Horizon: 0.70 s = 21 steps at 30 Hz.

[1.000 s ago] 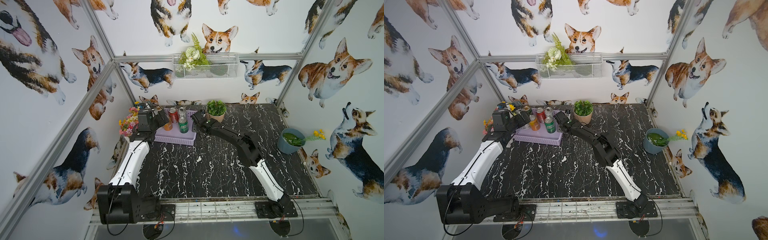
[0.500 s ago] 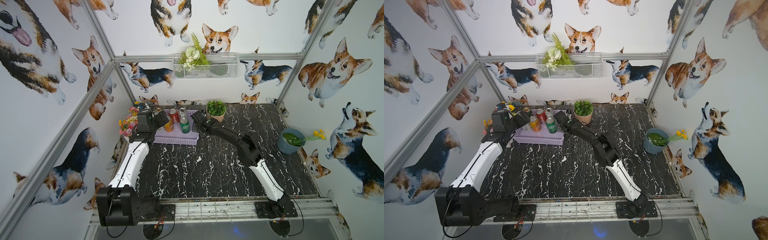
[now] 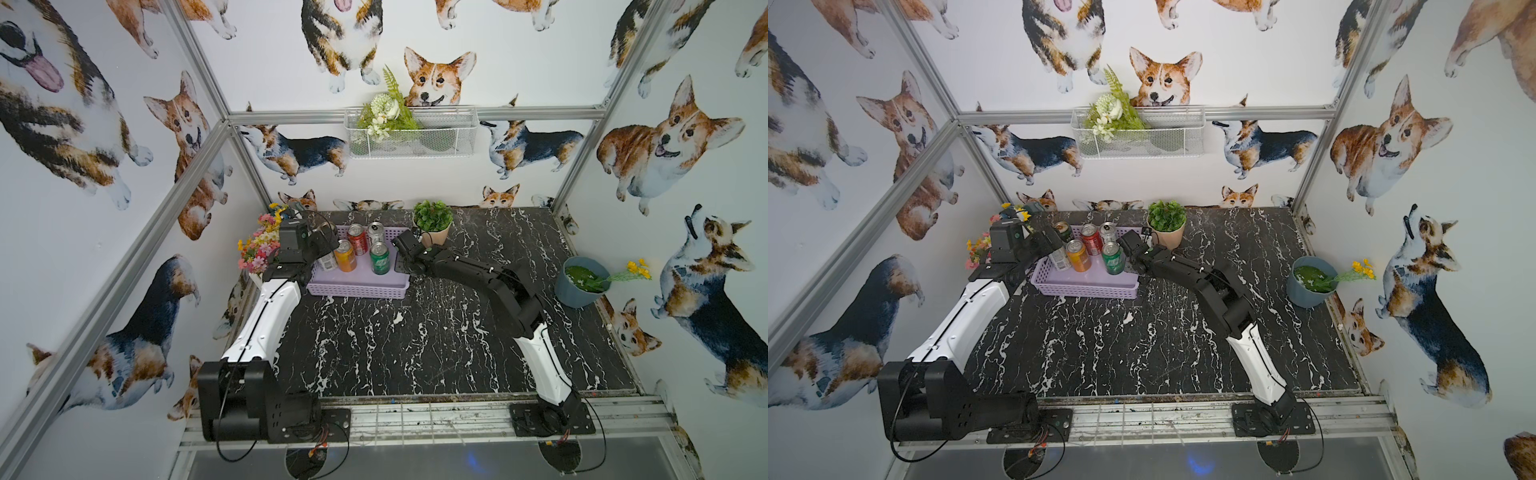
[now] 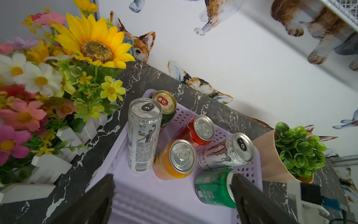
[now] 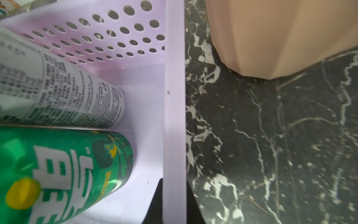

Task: Take out the drinks from the basket
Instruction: Move the basket to the center of the board.

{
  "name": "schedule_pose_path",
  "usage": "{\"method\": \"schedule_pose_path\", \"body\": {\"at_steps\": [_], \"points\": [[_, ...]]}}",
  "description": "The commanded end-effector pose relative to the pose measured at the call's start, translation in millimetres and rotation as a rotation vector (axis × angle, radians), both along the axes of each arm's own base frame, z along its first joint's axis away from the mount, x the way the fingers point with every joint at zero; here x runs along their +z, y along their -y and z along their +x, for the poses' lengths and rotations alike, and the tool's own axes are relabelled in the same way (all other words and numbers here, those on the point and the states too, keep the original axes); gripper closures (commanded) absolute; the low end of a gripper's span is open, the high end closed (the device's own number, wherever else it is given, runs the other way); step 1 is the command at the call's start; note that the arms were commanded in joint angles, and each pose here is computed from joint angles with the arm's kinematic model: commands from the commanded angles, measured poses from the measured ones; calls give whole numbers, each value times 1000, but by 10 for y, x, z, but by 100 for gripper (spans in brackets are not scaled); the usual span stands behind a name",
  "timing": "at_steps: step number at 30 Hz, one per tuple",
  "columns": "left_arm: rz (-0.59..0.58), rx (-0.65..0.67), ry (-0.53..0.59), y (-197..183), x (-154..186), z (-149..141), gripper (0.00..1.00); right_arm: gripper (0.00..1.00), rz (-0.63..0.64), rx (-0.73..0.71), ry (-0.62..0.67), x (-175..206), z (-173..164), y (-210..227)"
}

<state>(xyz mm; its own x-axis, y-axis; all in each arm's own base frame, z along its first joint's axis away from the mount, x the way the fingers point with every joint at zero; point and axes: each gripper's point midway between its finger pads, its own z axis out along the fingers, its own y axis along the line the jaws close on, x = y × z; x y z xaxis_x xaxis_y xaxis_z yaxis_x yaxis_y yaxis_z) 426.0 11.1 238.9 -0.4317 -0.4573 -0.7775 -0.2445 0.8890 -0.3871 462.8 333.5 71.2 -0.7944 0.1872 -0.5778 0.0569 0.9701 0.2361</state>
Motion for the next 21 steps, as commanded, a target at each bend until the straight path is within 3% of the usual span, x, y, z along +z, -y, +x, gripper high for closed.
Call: {"method": "schedule_pose_path", "body": {"at_steps": [1,16,21], "points": [[7,-10,32,5,67,-5,2,100,-54,89,-47,-58,-214,76],[-12,-24,9,45,-158,-28,3,100,-134,155,-38,-112,-694,540],[-3,-62,2,88,-228,99,17,100,-180,187,-28,-112,-810,678]]}}
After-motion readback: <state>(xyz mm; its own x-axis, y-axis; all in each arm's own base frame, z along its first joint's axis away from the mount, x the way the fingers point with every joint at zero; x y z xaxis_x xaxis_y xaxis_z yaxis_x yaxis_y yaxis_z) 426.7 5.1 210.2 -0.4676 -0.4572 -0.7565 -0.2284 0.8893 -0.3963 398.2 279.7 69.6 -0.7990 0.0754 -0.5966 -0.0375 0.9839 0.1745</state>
